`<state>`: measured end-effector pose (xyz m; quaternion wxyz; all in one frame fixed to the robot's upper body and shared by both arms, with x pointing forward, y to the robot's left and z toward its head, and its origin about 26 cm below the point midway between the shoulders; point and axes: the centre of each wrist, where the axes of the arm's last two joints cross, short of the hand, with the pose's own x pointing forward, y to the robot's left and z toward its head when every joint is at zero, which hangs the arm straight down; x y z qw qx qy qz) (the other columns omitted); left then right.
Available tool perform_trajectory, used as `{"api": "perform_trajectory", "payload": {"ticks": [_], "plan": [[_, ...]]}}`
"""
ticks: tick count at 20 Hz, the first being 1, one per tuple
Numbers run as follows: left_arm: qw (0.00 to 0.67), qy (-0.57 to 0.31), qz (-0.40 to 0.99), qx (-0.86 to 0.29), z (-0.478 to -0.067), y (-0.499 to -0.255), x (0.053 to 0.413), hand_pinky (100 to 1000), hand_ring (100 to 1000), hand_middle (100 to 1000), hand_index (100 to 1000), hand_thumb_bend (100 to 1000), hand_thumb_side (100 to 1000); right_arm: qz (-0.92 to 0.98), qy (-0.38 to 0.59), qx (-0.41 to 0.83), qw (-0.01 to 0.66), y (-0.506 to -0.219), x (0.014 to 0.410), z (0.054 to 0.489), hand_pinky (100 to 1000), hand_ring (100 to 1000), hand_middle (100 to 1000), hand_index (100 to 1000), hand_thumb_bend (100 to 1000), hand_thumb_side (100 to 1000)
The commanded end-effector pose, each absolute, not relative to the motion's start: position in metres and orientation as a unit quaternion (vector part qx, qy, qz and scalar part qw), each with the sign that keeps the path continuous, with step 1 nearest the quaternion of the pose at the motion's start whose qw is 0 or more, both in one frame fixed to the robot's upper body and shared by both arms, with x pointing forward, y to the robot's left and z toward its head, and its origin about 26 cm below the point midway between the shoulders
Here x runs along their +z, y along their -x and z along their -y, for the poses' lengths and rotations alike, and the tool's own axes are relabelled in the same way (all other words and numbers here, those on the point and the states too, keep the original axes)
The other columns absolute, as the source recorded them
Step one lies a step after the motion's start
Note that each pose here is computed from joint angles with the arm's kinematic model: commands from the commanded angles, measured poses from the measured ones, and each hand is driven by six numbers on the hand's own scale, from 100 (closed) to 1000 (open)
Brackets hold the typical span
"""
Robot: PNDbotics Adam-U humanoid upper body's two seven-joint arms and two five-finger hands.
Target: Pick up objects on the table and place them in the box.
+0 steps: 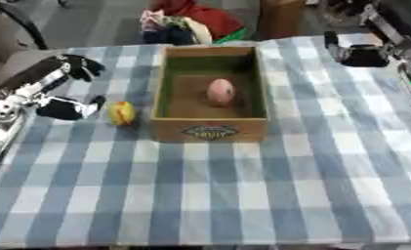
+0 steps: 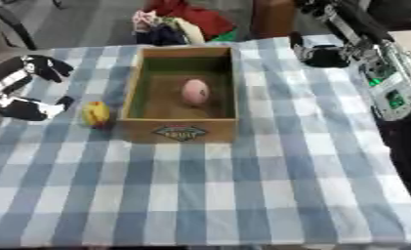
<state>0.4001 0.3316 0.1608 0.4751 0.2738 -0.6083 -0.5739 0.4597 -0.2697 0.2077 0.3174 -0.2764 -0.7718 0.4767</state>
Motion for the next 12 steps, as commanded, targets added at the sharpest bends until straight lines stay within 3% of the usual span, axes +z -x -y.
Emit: {"api": "perform_trajectory", "payload": {"ticks": [1, 8, 12], "plan": [[0.472, -0.29, 0.572, -0.605, -0.337, -0.411, 0.169, 769, 720, 712, 852, 348, 254, 0.779, 0.285, 0.469, 0.304, -0.457, 0.228, 0.277, 768, 792, 792, 922, 100, 101], [0.478, -0.292, 0.538, -0.629, -0.329, -0.434, 0.152, 762, 710, 716, 856, 392, 308, 0.782, 0.282, 0.46, 0.311, -0.456, 0.228, 0.278, 766, 790, 786, 921, 100, 100], [0.479, -0.308, 0.524, -0.634, -0.323, -0.443, 0.139, 758, 710, 716, 856, 391, 295, 0.782, 0.279, 0.46, 0.314, -0.455, 0.226, 0.278, 766, 790, 786, 921, 100, 100]]}}
